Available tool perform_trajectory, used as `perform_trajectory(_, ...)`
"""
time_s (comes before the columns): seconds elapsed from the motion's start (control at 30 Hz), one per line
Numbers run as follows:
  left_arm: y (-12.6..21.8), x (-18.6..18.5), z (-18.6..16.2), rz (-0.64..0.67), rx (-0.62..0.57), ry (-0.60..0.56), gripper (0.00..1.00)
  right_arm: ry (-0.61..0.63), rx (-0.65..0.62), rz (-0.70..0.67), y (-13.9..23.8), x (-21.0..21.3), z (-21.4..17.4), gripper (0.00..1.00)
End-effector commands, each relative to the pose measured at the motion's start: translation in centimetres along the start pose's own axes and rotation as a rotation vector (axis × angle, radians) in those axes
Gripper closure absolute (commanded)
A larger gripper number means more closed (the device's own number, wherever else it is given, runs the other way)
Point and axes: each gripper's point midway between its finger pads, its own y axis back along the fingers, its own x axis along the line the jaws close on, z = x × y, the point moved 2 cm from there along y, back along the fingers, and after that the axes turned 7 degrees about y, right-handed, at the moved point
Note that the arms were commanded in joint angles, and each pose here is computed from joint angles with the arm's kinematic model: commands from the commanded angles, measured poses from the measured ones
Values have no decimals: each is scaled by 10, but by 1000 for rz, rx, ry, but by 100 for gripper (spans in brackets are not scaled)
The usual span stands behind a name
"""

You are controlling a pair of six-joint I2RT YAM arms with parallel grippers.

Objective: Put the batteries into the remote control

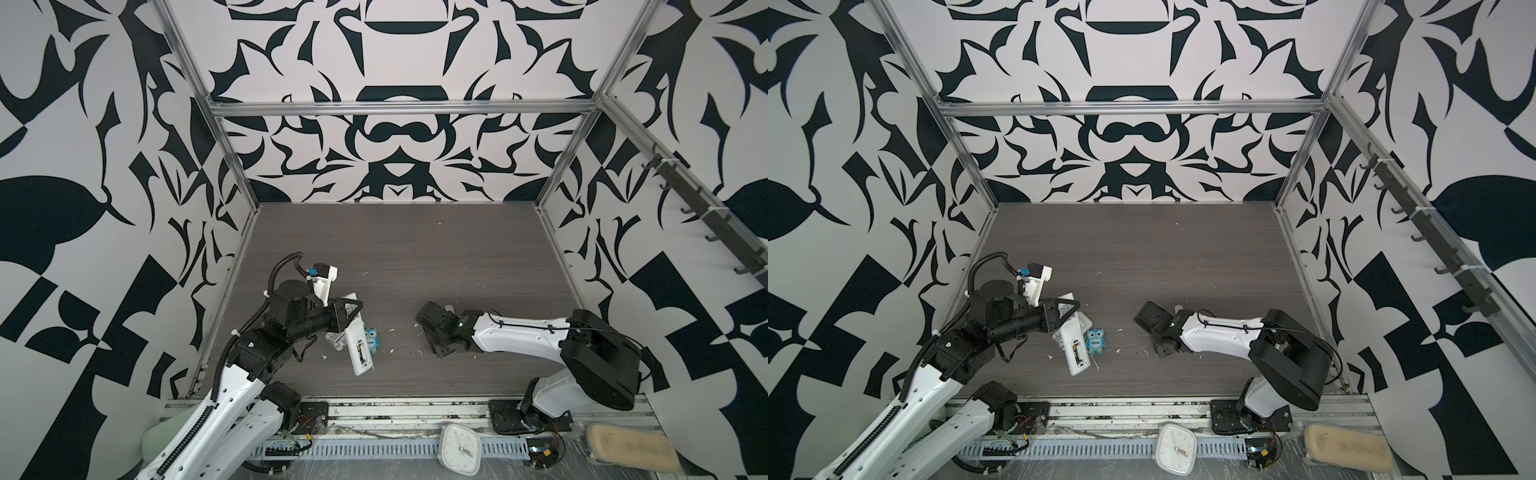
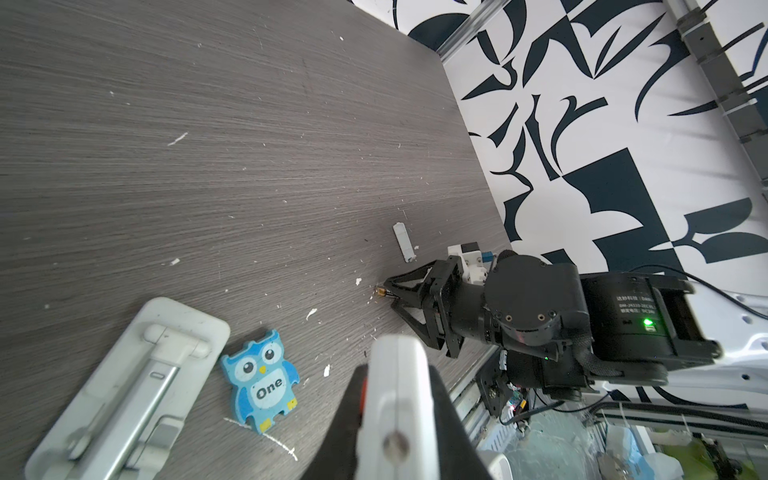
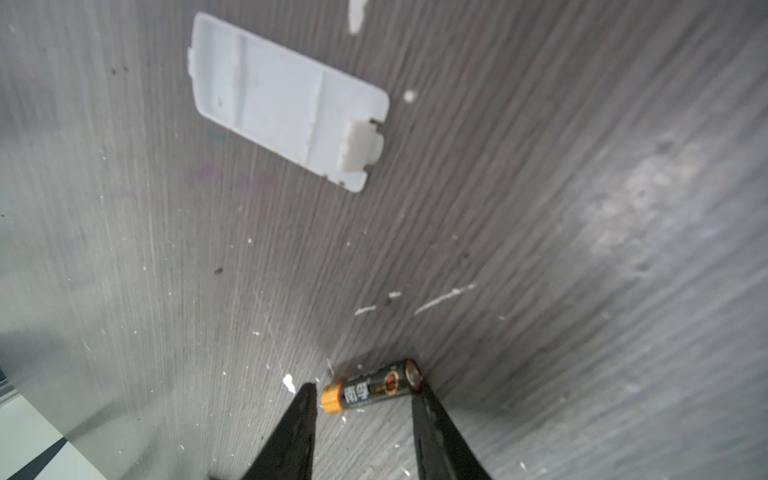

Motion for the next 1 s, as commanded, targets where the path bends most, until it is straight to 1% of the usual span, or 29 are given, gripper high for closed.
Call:
perform_trajectory(0.0, 7, -2, 9, 17, -53, -36, 100, 25, -30, -165, -14, -41, 15, 59)
perform_trajectory(0.37, 11, 6, 16, 69, -111, -54, 100, 32, -17, -240, -24, -51, 32, 62)
perform_trajectory(0.63, 8, 6, 22, 75, -133, -62, 100, 6, 5, -267, -33, -61, 39, 73)
perform_trajectory(0.77, 8, 5, 25, 76, -140, -67, 100, 14, 14, -285, -36, -64, 40, 78)
perform_trajectory(0.97, 10, 6, 26, 83, -152, -73, 100, 35, 25, -314, -38, -72, 44, 80)
